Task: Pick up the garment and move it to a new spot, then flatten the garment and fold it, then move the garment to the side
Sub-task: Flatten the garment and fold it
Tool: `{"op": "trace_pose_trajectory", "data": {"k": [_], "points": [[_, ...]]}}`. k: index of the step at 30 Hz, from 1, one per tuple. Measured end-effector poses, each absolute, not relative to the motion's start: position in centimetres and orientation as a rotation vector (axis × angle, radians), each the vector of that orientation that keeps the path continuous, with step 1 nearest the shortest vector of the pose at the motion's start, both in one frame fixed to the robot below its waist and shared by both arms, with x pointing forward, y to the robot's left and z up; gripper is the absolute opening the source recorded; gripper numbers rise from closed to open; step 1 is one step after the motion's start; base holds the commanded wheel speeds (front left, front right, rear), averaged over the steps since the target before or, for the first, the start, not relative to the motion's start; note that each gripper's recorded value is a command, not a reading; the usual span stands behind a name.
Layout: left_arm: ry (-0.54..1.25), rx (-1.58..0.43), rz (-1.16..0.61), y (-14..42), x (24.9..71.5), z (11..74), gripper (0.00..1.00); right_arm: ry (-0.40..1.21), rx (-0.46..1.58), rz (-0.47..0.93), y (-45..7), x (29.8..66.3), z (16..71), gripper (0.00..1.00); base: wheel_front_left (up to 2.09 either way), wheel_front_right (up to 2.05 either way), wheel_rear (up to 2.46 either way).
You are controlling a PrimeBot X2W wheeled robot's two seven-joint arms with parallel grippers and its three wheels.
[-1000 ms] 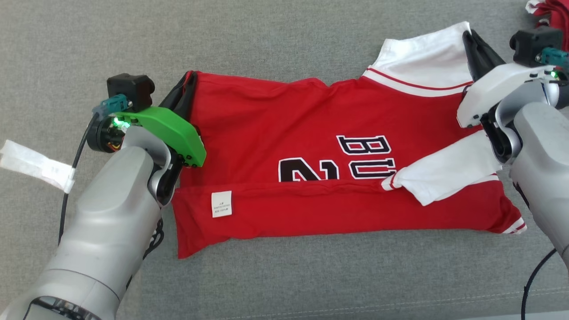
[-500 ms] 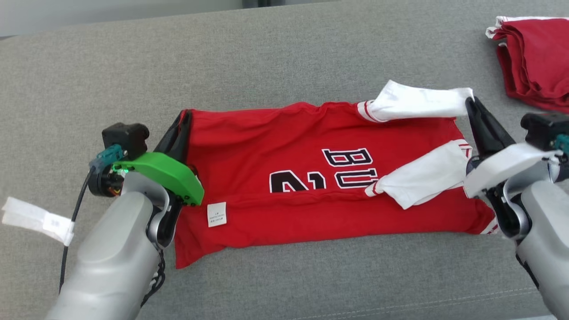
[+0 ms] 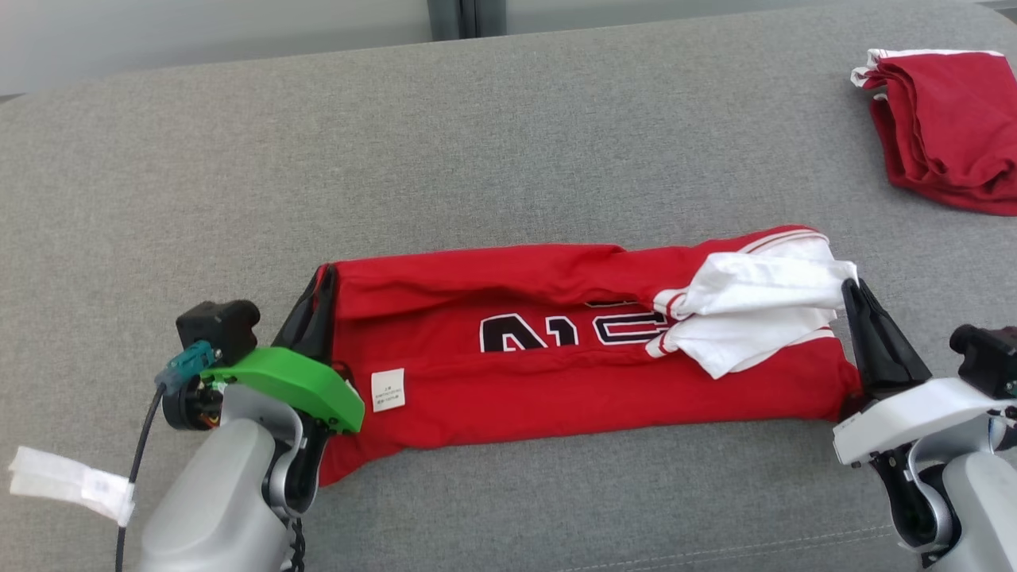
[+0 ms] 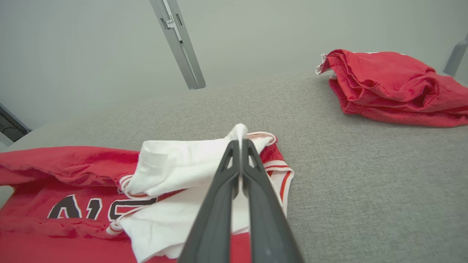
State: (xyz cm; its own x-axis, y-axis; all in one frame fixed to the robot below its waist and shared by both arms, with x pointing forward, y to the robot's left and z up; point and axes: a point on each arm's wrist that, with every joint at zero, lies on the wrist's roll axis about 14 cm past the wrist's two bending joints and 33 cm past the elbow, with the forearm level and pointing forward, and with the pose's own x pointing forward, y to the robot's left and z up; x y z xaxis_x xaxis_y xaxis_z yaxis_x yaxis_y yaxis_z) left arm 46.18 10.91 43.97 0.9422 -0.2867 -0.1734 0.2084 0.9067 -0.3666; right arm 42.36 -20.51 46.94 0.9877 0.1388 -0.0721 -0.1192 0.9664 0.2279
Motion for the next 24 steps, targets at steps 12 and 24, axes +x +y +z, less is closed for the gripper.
{"op": "trace_pose_trajectory", "data": {"k": [12,24], "points": [[0.244,-0.398,-0.214,11.1,43.2,42.9,1.0,0.091,0.268,0.087,-20.6,40.5,47.2,1.0,0.0,0.0,0.0],[0.031,-0.329,-0.122,14.9,42.9,48.3,1.0,0.153,0.2,0.065,-22.0,42.4,47.4,1.0,0.0,0.0,0.0]]}}
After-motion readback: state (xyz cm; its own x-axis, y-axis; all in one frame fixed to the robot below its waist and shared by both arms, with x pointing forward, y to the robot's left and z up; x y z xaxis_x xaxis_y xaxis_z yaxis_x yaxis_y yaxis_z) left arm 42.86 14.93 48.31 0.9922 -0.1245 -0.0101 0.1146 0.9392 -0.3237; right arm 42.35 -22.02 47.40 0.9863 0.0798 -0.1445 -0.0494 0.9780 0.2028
